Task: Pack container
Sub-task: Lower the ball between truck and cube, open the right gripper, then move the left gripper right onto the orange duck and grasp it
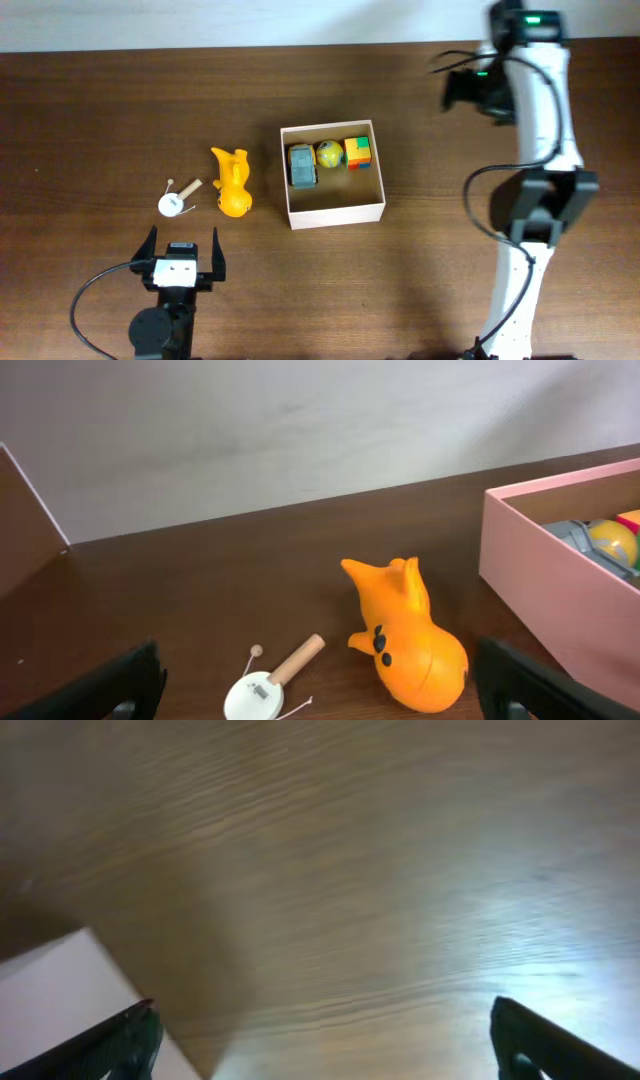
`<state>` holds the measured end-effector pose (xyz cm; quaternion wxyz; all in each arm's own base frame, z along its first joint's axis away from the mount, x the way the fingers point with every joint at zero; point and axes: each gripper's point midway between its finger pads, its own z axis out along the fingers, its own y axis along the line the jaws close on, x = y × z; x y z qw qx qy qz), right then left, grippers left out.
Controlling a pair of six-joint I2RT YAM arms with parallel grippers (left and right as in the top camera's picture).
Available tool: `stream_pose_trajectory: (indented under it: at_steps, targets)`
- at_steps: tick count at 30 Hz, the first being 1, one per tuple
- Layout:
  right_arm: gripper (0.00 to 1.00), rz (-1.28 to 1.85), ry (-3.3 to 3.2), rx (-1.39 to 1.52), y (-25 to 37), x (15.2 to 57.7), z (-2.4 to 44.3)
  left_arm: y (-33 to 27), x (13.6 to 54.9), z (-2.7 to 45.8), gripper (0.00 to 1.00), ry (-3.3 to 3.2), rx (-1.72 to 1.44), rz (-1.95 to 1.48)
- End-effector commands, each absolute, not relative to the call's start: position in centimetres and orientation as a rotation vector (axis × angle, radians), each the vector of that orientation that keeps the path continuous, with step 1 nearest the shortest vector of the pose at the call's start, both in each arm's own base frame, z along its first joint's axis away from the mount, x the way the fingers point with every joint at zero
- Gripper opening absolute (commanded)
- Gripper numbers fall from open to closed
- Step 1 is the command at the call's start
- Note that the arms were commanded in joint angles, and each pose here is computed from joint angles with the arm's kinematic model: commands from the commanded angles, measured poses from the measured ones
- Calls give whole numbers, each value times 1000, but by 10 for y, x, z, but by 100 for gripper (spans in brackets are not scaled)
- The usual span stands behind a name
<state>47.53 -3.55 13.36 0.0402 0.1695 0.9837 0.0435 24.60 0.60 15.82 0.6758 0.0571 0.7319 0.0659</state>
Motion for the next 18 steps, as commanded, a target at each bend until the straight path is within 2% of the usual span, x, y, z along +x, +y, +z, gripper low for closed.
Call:
stream_pose_trajectory:
  at_steps: [1, 5, 14, 18]
  targets:
    - [99, 148, 2975, 673, -57, 474, 138, 14, 246, 156, 99, 1650, 109, 196]
    - [99, 151, 2967, 732, -74, 469, 138, 14, 246, 157, 99, 1646, 110, 195]
    - [99, 150, 2964, 740, -77, 469, 138, -2, 242, 203, 99, 1680, 145, 87]
    - [99, 155, 2964, 741, -77, 469, 138, -1, 257, 229, 99, 1843, 148, 73]
